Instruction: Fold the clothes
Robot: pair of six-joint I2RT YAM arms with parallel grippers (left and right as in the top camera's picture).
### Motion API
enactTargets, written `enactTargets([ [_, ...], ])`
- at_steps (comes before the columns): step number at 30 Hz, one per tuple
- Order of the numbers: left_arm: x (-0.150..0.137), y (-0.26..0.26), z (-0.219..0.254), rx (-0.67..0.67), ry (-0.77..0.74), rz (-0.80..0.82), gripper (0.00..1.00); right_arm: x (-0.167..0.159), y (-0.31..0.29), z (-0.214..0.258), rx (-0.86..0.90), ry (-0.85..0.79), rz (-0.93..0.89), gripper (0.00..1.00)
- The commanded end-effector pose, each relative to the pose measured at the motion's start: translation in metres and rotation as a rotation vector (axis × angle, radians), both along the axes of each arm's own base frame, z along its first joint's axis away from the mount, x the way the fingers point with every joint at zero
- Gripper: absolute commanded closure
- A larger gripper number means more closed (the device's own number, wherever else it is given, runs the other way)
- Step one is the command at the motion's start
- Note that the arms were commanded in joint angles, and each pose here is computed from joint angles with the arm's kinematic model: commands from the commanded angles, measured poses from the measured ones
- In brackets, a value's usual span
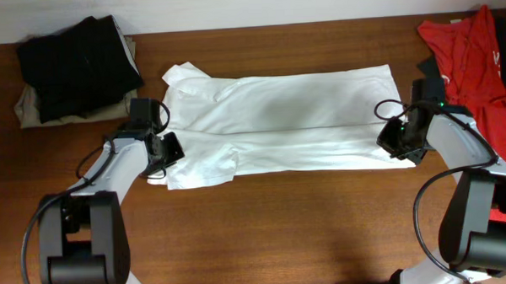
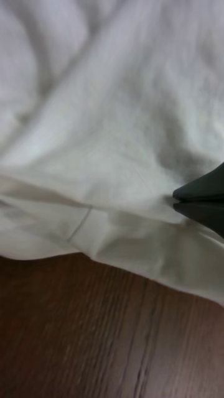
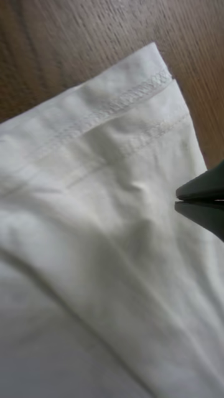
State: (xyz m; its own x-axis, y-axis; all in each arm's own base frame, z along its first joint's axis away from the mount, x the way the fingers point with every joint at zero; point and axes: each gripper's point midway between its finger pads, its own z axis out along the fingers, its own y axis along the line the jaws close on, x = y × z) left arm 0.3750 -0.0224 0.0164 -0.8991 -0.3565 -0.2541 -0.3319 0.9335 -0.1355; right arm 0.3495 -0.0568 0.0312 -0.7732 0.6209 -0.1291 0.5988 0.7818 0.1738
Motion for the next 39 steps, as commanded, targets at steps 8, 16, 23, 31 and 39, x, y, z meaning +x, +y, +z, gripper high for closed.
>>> enactTargets([
  [8, -0.042, 0.003, -0.033, -0.008, 0.221, 0.035, 0.99, -0.025, -0.010, -0.048, -0.072, 0.094, -0.025, 0.96],
  [16, -0.102, 0.020, 0.001, 0.015, 0.404, 0.172, 1.00, -0.078, -0.011, -0.018, -0.100, 0.255, -0.154, 0.96],
  [23, -0.143, 0.021, 0.080, 0.011, 0.324, 0.181, 1.00, -0.115, -0.019, 0.058, -0.199, 0.180, -0.207, 0.96],
  [31, -0.046, -0.025, 0.162, -0.243, -0.262, -0.031, 0.04, -0.029, 0.023, 0.184, -0.031, -0.329, 0.153, 0.05],
  [39, 0.114, -0.011, 0.127, -0.153, -0.154, -0.217, 0.01, -0.043, 0.043, 0.159, 0.046, -0.170, 0.246, 0.07],
])
